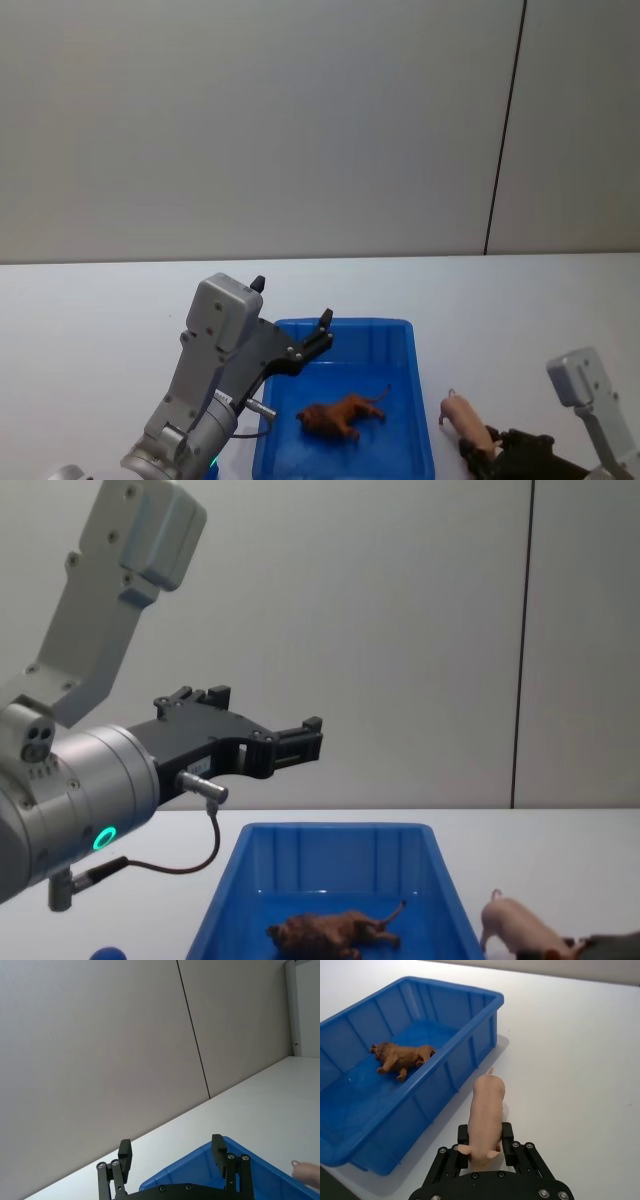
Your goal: Pick up the two dolls from the table and place them into the box.
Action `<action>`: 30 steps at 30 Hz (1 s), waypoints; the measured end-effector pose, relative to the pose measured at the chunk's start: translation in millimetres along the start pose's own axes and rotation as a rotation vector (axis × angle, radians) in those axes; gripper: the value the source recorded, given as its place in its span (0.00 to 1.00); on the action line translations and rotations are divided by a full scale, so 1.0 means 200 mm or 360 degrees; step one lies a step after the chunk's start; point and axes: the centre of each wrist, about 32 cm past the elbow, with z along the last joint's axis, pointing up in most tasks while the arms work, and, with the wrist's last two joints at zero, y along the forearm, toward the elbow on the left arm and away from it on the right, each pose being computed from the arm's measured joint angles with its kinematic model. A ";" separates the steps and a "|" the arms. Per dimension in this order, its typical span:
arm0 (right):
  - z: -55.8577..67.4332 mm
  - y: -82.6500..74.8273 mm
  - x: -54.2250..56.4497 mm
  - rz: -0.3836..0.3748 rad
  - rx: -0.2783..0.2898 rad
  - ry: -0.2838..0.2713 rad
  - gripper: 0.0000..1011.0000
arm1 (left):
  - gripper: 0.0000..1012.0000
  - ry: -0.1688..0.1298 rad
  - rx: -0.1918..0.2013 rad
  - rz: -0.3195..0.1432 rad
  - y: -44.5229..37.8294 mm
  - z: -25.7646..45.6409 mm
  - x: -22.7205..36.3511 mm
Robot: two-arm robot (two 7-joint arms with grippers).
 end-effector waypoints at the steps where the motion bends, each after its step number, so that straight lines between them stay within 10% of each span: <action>1: 0.00 0.00 0.00 -0.0006 0.0006 -0.0005 0.36 | 0.99 0.0000 0.0000 0.0000 0.000 0.000 0.000; 16: 0.17 -0.04 -0.02 -0.0083 0.0233 -0.0168 0.36 | 0.99 0.0000 0.0000 0.0000 0.000 0.000 0.000; 30: 0.39 0.01 -0.03 0.0112 0.0339 -0.0221 0.36 | 0.99 0.0000 0.0000 0.0000 0.000 0.000 0.000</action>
